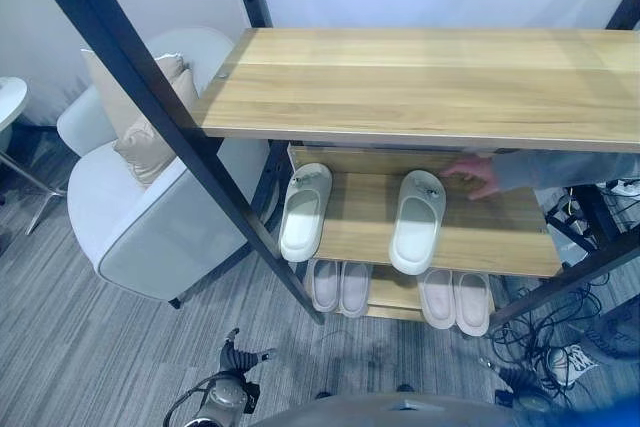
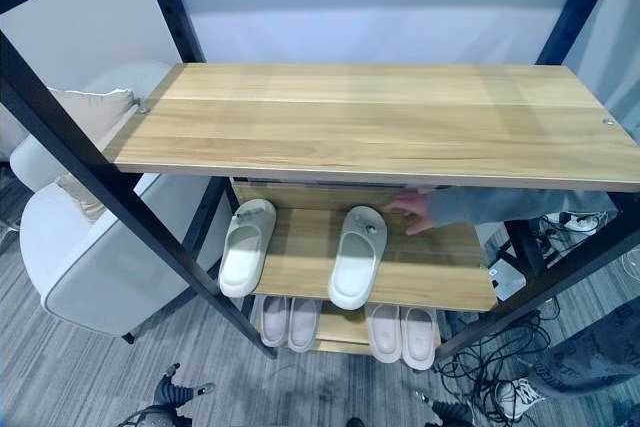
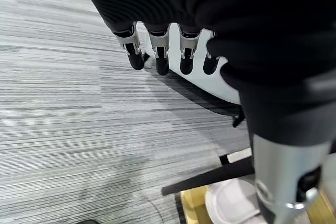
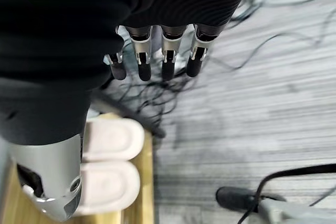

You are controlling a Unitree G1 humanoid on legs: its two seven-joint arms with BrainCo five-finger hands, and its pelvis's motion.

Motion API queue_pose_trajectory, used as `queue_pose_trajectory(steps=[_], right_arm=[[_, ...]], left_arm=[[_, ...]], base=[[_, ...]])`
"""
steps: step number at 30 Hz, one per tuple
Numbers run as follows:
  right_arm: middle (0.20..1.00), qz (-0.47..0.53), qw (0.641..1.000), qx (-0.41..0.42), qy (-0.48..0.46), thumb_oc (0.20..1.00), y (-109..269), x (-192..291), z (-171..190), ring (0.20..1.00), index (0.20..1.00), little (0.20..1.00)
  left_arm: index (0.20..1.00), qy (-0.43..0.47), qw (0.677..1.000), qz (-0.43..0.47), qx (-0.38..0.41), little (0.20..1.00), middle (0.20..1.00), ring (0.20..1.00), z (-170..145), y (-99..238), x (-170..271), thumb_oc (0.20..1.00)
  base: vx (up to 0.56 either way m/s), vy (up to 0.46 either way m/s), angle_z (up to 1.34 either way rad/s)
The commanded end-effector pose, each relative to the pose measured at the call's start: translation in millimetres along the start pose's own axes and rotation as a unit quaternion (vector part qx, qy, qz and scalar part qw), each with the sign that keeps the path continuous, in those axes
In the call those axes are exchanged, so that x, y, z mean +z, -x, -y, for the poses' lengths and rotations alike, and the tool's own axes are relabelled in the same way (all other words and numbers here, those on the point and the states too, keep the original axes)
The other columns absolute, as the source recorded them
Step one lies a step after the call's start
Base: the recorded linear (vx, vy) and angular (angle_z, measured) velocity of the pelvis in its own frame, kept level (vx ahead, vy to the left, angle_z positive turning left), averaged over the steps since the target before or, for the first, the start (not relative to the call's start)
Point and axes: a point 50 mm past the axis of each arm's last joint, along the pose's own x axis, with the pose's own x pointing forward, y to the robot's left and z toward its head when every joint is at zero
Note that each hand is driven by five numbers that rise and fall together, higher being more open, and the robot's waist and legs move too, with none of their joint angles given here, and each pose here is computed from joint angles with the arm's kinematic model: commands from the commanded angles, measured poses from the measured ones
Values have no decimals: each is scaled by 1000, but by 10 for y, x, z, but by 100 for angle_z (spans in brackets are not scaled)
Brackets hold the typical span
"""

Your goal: Arrange the slippers neatly on the shoe rack.

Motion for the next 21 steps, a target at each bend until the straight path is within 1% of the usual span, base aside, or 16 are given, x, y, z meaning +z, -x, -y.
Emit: queue_pose_trajectory(steps=[1, 5, 8, 9, 10, 12, 17, 18, 19, 20, 21], right_arm=[[1000, -3, 1000, -4, 7, 1000, 2, -61, 59, 1000, 1000, 1000], [1000, 7, 1000, 17, -2, 1000, 25, -66, -13, 1000, 1000, 1000], [1000, 11, 999, 34, 1, 1000, 44, -48, -121, 1000, 1000, 1000], [1000, 20, 998, 53, 7, 1000, 64, -26, -208, 1000, 1000, 1000], [1000, 20, 998, 53, 7, 1000, 64, -26, -208, 1000, 1000, 1000], [1000, 33, 996, 77, 15, 1000, 85, 30, -311, 1000, 1000, 1000], [1000, 58, 992, 113, 19, 1000, 112, 146, -433, 1000, 1000, 1000], [1000, 73, 985, 154, 29, 1000, 162, 193, -570, 1000, 1000, 1000], [1000, 111, 977, 183, 16, 1000, 223, 263, -598, 1000, 1000, 1000], [1000, 122, 970, 210, 24, 1000, 269, 261, -643, 1000, 1000, 1000], [1000, 111, 970, 216, 26, 1000, 265, 339, -775, 1000, 1000, 1000]], left_arm=[[1000, 14, 1000, 15, 7, 1000, 1000, 1000, -54, -52, 117, 1000], [1000, 6, 1000, 0, -13, 1000, 1000, 1000, 9, -17, 25, 1000], [1000, 7, 1000, -16, -13, 1000, 1000, 1000, 3, -6, -38, 1000], [1000, 1, 1000, -15, -20, 1000, 1000, 1000, 33, 2, -41, 1000], [1000, 1, 1000, -16, -20, 1000, 1000, 1000, 33, 2, -41, 1000], [1000, -8, 1000, -3, -25, 1000, 1000, 1000, 49, -10, 21, 1000], [1000, -33, 998, 25, -41, 1000, 1000, 1000, 117, -9, 119, 1000], [1000, -43, 997, 43, -48, 1000, 1000, 1000, 126, -18, 191, 1000], [1000, -68, 940, 334, 26, 1000, 1000, 1000, -311, 177, 1030, 1000], [1000, -74, 929, 361, 40, 1000, 1000, 1000, -427, 206, 1282, 1000], [1000, -92, 983, 136, -80, 1000, 1000, 1000, 225, 165, 246, 1000]], base=[[120, 73, 0], [75, 88, 16], [23, 50, -22], [52, 43, -24], [15, 23, -22], [-39, 20, -18], [-21, 16, -2], [-99, 51, 1], [-90, 38, -1], [-150, 30, 10], [-123, 15, 42]])
